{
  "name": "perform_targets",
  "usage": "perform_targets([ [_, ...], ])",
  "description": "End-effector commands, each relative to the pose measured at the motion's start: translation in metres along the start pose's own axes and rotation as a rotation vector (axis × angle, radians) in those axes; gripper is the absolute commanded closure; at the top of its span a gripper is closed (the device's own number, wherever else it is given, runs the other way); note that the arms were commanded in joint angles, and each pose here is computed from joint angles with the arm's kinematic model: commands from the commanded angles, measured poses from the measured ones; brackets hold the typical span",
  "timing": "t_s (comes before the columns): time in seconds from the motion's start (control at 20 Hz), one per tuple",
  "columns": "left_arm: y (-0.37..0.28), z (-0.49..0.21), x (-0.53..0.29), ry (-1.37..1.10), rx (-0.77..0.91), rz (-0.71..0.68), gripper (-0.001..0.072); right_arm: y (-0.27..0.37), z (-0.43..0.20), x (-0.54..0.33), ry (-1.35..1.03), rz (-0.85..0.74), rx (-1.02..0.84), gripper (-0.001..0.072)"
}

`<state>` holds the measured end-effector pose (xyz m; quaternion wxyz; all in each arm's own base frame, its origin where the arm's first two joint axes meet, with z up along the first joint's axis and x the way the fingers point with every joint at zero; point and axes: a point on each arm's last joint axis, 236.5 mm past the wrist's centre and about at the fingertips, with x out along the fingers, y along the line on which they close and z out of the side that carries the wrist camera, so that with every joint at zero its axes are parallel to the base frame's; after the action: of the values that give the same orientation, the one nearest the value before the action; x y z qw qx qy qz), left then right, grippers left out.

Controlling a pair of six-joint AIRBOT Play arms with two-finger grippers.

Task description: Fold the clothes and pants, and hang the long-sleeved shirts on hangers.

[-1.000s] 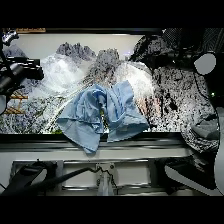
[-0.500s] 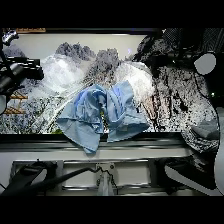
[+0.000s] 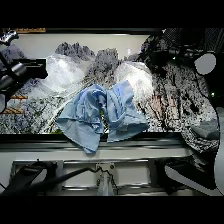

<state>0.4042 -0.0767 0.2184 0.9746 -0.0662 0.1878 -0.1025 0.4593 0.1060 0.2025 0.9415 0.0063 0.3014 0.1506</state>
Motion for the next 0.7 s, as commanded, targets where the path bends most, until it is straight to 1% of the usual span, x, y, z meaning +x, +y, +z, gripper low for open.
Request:
perform_targets([
  [0.0, -0.029, -0.017, 0.004, 0.066, -0.052, -0.102, 0.0355, 0.001, 0.006, 0.0, -0.026, 0.002, 0.005, 0.0067],
  [0.05, -0.046, -0.038, 0.006, 0.145, 0.012, -0.154, 0.0354, 0.0, 0.006, 0.001, -0.026, 0.002, 0.005, 0.0068],
  [0.1, -0.071, -0.066, 0.008, 0.245, 0.071, -0.239, 0.0351, -0.003, 0.005, 0.003, -0.025, -0.008, 0.003, 0.0067],
  [0.15, -0.099, -0.093, 0.008, 0.331, 0.123, -0.335, 0.032, -0.017, 0.002, 0.007, -0.012, -0.048, 0.05, 0.0066],
  [0.2, -0.131, -0.12, 0.007, 0.407, 0.177, -0.443, 0.028, -0.039, -0.007, 0.012, 0.012, -0.102, 0.154, 0.0066],
  [0.25, -0.161, -0.144, 0.007, 0.46, 0.227, -0.534, 0.0206, -0.06, -0.018, 0.016, 0.044, -0.139, 0.266, 0.0065],
  [0.3, -0.186, -0.166, 0.007, 0.503, 0.268, -0.597, 0.0186, -0.08, -0.035, 0.018, 0.09, -0.171, 0.373, 0.0065],
  [0.45, -0.244, -0.223, 0.01, 0.637, 0.357, -0.72, 0.0179, -0.114, -0.083, 0.016, 0.216, -0.229, 0.478, 0.0069],
  [0.55, -0.275, -0.25, 0.016, 0.691, 0.408, -0.773, 0.0179, -0.119, -0.107, 0.015, 0.279, -0.243, 0.501, 0.0069],
  [0.65, -0.293, -0.273, 0.024, 0.736, 0.434, -0.797, 0.0178, -0.116, -0.121, 0.017, 0.313, -0.242, 0.505, 0.0069],
])
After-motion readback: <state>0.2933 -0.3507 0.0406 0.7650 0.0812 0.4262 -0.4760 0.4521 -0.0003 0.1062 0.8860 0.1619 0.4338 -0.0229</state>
